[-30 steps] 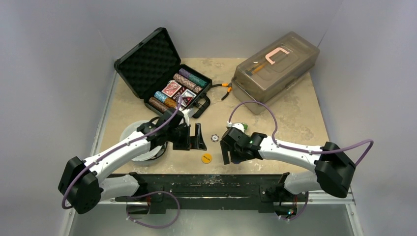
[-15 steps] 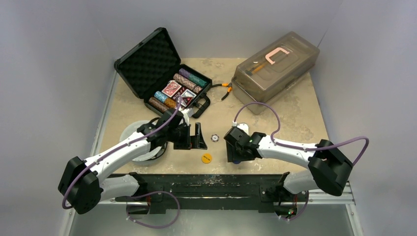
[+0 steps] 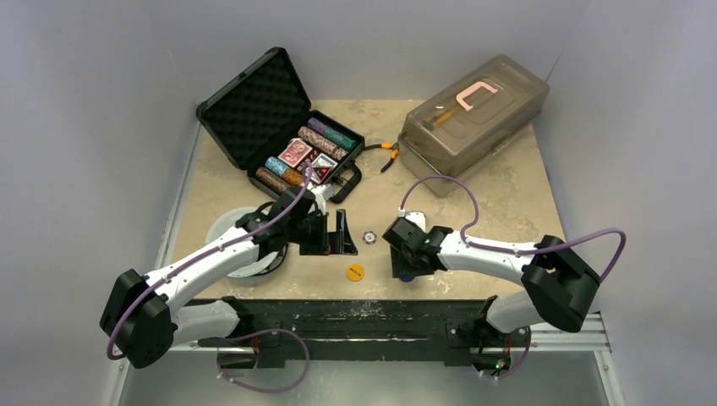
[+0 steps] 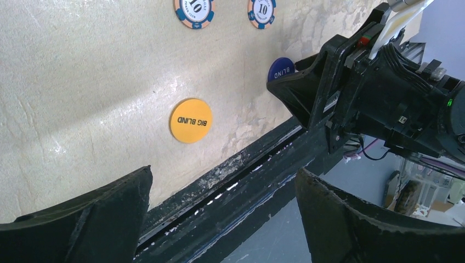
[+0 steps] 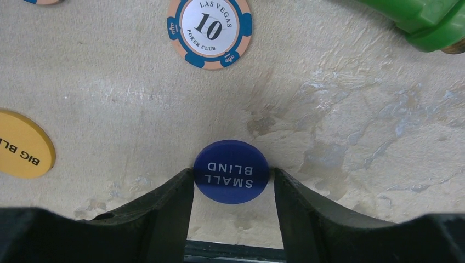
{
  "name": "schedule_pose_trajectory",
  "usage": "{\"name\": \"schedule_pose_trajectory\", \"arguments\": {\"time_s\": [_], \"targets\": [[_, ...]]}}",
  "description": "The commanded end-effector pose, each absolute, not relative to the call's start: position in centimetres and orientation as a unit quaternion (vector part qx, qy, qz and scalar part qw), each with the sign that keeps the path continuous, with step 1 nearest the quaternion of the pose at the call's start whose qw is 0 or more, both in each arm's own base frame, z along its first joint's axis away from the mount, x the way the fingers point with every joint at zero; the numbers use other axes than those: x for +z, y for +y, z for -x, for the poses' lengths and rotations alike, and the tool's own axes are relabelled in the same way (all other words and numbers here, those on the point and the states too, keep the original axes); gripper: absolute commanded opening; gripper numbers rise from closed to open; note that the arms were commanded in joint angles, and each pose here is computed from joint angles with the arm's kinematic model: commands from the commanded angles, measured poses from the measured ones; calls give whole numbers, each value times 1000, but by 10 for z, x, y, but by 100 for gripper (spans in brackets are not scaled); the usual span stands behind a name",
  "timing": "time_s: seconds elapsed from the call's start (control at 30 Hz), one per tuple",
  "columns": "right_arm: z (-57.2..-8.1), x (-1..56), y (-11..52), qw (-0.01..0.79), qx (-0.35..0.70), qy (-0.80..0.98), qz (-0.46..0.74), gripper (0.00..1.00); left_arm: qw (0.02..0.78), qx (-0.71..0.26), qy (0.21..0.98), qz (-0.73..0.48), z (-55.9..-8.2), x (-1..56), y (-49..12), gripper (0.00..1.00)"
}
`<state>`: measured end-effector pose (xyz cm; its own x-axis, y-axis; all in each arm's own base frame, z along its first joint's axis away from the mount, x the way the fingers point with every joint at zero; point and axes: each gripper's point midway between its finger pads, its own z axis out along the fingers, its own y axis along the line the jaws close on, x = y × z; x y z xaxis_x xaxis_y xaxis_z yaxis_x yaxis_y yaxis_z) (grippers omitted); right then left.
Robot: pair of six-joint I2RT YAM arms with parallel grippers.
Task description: Pack up texas hold em set
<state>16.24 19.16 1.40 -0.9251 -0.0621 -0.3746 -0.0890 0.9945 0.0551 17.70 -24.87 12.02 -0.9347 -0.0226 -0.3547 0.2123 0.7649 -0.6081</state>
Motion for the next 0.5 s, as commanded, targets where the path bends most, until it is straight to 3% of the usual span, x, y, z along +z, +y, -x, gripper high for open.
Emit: {"name": "schedule_pose_trajectory", "arguments": {"time_s": [0.0, 0.23, 0.47], "targets": [[-167, 9, 185, 202, 18, 979, 21, 52, 195, -347, 915, -57, -186, 130, -253, 98], [-169, 5, 185, 205, 11, 978, 30, 49, 195, -346, 916, -56, -187, 131, -254, 98], [-182, 25, 202, 244, 55, 967, 41, 38, 187, -357, 914, -48, -190, 132, -259, 97]]}}
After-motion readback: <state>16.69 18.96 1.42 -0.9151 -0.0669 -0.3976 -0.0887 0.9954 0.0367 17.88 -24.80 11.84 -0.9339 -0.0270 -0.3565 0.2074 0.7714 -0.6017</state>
